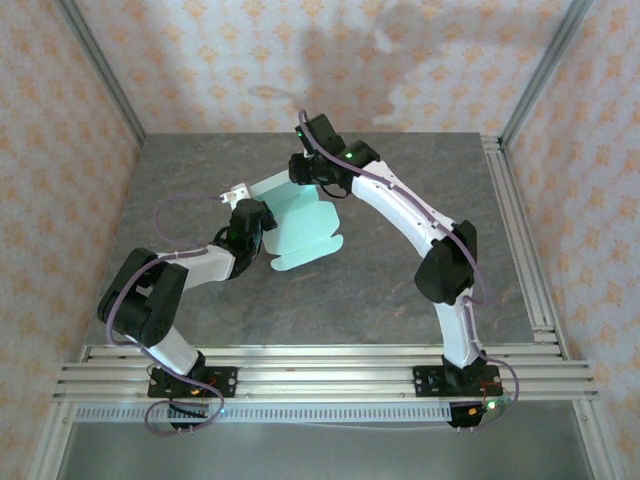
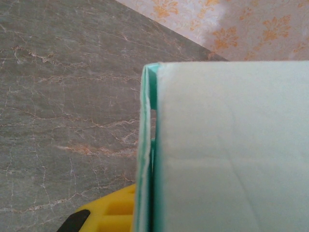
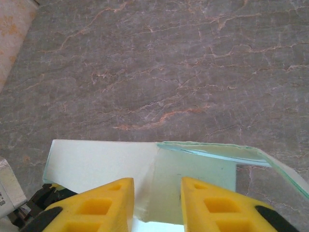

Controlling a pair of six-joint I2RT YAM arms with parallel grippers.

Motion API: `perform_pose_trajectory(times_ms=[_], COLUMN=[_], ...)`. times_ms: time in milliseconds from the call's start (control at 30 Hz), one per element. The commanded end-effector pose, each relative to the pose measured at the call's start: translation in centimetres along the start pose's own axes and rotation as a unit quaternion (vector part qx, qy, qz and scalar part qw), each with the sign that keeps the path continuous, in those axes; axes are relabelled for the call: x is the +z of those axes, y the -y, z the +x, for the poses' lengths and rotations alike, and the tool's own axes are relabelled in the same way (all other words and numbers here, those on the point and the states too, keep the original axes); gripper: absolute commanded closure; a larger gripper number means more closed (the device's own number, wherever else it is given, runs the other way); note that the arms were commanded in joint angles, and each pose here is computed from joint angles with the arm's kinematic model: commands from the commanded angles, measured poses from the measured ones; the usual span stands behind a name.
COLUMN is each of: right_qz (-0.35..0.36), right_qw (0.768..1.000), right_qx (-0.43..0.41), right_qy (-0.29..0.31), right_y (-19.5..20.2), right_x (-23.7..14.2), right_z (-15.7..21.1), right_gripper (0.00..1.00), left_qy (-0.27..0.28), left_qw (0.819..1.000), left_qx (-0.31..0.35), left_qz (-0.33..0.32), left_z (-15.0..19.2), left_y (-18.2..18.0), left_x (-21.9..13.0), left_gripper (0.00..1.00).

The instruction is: Fold the paper box

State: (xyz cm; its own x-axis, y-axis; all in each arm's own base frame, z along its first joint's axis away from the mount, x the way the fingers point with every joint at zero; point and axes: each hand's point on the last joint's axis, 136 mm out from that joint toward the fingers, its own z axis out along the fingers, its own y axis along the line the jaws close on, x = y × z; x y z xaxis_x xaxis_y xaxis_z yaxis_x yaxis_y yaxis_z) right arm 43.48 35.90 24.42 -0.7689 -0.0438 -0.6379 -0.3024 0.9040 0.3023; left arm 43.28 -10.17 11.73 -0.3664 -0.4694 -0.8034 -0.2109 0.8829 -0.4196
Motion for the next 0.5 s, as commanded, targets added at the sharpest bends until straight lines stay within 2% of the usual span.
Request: perform_pose_trajectory(times_ms=[0,400,467], right_qz=[-0.006,-0.014,-0.014], right_qw=[1.000,1.000,1.000], right_qx=[0.012,0.013,0.013], right_qy=[-0.005,-0.010,-0.009], right_y=[-0.09,-0.32,-0.32], right_x=[0.21,0.21,0.13], right_z=[-0.25,-0.07,-0.13], right_gripper=[0.72,0.93,0.93], left_qy=[0.025,0.022,0.022], left_qw=[1.000,1.000,1.000], left_qx=[-0.006,-0.008,-0.008], left_qz=[0.004,0.008,0.008], left_z=[-1.96,-1.88,-1.88], left_y=[0.93,1.07,1.07], left_x=[-0.68,-0.66,-0.67], left_gripper=[1.00,1.00,1.00])
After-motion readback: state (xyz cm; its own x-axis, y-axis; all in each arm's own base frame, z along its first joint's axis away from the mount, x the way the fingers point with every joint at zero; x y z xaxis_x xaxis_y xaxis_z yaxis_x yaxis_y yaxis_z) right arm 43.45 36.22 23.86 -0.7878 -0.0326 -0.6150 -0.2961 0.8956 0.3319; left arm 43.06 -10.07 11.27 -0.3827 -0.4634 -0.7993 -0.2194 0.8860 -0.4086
